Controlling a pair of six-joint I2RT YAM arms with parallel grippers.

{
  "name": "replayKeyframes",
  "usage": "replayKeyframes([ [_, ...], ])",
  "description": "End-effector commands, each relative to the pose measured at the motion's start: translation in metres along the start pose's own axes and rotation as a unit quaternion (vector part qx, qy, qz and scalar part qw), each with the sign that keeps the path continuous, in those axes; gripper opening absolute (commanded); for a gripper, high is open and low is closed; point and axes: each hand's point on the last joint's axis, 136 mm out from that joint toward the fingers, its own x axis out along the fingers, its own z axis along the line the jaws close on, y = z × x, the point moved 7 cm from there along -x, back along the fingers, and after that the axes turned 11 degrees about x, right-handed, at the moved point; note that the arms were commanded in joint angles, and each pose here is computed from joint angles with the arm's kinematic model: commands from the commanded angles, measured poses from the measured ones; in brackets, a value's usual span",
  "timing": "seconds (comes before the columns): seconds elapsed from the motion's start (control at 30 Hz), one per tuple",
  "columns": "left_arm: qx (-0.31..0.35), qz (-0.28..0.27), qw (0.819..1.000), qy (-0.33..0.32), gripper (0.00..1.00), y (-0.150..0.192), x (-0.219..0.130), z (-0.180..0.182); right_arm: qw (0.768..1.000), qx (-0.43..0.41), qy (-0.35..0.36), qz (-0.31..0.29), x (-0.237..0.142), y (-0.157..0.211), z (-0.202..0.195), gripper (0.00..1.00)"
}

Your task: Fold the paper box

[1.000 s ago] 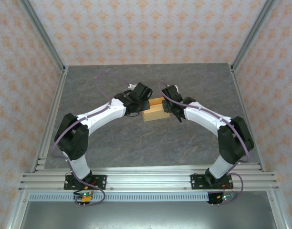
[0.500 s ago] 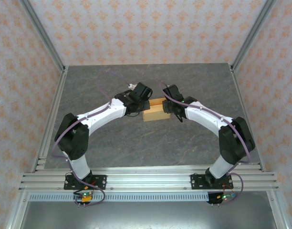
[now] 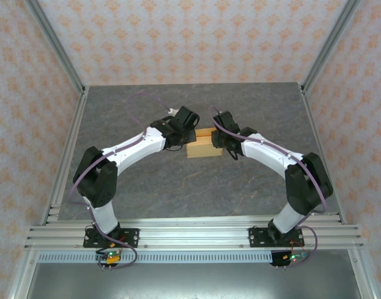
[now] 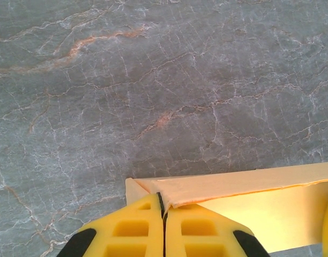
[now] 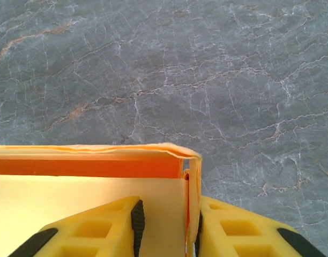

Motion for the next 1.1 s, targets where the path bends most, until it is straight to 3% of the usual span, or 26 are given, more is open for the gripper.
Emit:
replayKeyframes([
  [0.0,0.007,0.025,0.999,0.019,0.06,0.011,0.000,-0.006,0.999,-0.005,0.025,0.041,0.011,0.024,-0.009,0.32],
  [1.07,0.042,0.009,0.998,-0.053,0.03,0.054,-0.003,-0.001,0.998,0.026,0.041,0.026,0.011,0.027,-0.016,0.31],
])
